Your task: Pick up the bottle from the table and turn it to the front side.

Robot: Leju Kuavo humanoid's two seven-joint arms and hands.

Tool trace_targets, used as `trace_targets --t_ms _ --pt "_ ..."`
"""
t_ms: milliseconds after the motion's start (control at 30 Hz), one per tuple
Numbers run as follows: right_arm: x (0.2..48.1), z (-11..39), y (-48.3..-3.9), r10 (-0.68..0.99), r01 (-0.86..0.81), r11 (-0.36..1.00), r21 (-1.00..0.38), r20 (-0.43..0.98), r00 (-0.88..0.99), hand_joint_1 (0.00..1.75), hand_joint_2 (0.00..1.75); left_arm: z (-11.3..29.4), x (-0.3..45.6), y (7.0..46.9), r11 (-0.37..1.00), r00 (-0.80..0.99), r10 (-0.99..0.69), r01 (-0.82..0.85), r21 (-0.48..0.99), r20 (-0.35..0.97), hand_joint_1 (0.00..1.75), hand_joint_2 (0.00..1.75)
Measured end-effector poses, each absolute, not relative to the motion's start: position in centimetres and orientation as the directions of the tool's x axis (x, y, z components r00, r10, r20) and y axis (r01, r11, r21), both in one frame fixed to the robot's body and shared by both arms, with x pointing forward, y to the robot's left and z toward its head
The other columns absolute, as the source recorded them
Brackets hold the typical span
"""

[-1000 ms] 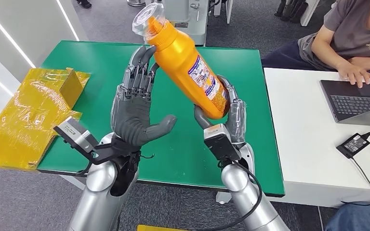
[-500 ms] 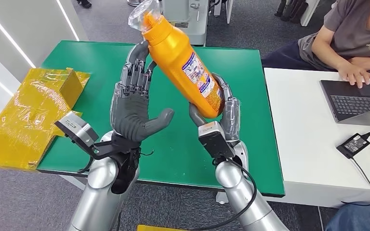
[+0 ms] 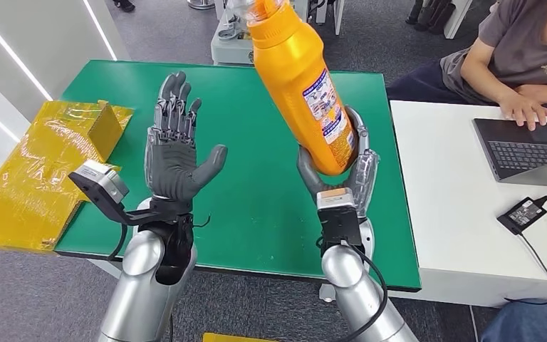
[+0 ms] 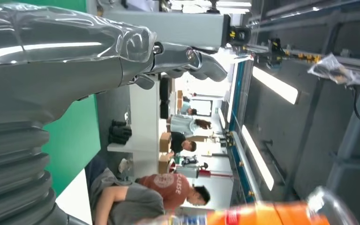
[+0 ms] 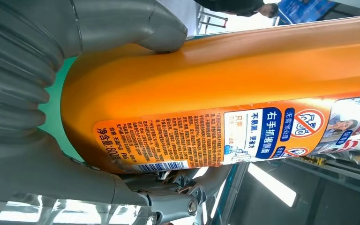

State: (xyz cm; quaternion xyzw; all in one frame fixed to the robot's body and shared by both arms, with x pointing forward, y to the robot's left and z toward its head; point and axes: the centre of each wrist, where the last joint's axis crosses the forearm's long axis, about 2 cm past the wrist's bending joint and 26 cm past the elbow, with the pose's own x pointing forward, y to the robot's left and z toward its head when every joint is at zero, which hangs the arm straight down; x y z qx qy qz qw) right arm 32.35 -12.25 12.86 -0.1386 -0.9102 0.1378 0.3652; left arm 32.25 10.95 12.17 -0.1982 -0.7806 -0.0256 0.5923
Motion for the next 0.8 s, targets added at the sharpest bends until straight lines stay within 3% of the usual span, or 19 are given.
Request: trace_targets --t_ms 400,800 --pt "31.9 12.0 -12.3 0.313 0.069 0.927 -0.368 0.663 -0.680 1.75 1.75 12.1 32.7 11.9 0.941 -0.252 0.244 0.297 -0.165 0.937 0.00 1.75" --pt "33.2 11.5 -11.6 0.254 -0.154 0.862 -0.483 0.675 -0.692 1.75 1.75 13.7 33.6 11.0 0.888 -0.257 0.182 0.458 -0.046 0.949 0.00 1.75"
